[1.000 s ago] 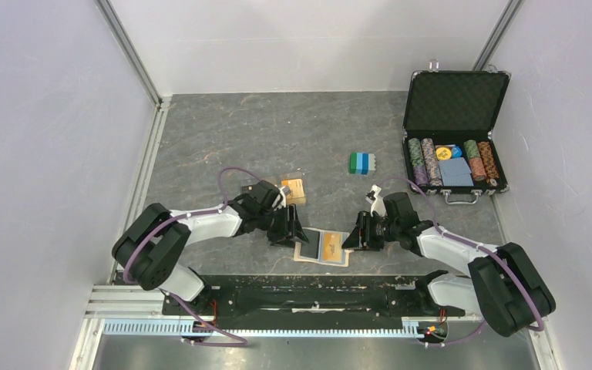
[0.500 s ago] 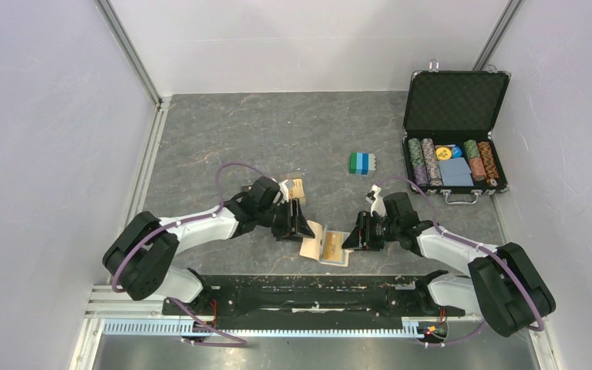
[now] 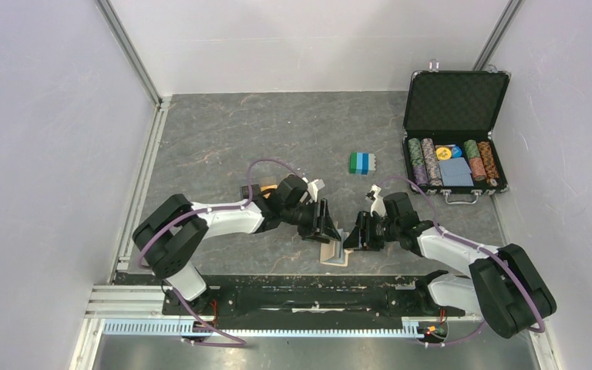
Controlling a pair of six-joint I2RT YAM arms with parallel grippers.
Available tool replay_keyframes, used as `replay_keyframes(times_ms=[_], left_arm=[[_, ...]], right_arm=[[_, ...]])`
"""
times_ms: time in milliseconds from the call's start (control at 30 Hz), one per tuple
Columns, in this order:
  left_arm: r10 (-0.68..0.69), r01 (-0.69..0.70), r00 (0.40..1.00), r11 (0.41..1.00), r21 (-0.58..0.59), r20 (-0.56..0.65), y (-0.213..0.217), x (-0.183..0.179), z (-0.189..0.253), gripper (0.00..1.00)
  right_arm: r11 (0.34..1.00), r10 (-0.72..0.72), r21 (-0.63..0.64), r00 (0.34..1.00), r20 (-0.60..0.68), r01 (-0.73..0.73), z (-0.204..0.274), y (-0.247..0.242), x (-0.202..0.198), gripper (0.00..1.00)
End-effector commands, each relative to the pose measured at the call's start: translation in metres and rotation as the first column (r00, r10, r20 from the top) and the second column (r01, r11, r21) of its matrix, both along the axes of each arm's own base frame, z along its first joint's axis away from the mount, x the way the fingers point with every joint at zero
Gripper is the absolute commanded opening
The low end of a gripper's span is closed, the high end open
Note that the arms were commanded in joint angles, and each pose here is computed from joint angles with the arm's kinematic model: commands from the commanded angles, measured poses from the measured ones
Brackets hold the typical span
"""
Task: Put the credit cards into the card holder
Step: Close the card holder at the center of the board.
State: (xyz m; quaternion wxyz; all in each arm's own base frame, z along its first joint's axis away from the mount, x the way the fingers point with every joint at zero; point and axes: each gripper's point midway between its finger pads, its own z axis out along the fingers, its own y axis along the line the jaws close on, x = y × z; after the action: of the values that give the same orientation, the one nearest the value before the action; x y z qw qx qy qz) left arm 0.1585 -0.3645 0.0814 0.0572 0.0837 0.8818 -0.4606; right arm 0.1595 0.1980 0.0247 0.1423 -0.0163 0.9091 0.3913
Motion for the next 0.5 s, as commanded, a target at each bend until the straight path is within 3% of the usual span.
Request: replay_keyframes(times_ms=[0, 200, 467], left_arm=[[-0.047, 0.047, 0.999, 0.996, -0.075, -0.001, -0.025, 0.0, 0.016, 0.58], [-0.063, 0.062, 0.998, 0.997, -0.044, -0.029, -0.031, -0.001, 0.002, 0.57], [-0.052, 0.057, 0.997, 0.996, 0.065, -0.064, -0.024, 0.0, -0.028, 0.48]], right_arm=[[0.999, 0.001, -0.049, 0.999, 0.035, 0.001, 0.0, -0.005, 0.006, 0.47], [0.994, 0.011, -0.107, 0.999, 0.052, -0.005, -0.004, -0.014, 0.007, 0.5], [0.959, 0.028, -0.285, 0.997, 0.073, -0.006, -0.01, -0.04, 0.01, 0.47]])
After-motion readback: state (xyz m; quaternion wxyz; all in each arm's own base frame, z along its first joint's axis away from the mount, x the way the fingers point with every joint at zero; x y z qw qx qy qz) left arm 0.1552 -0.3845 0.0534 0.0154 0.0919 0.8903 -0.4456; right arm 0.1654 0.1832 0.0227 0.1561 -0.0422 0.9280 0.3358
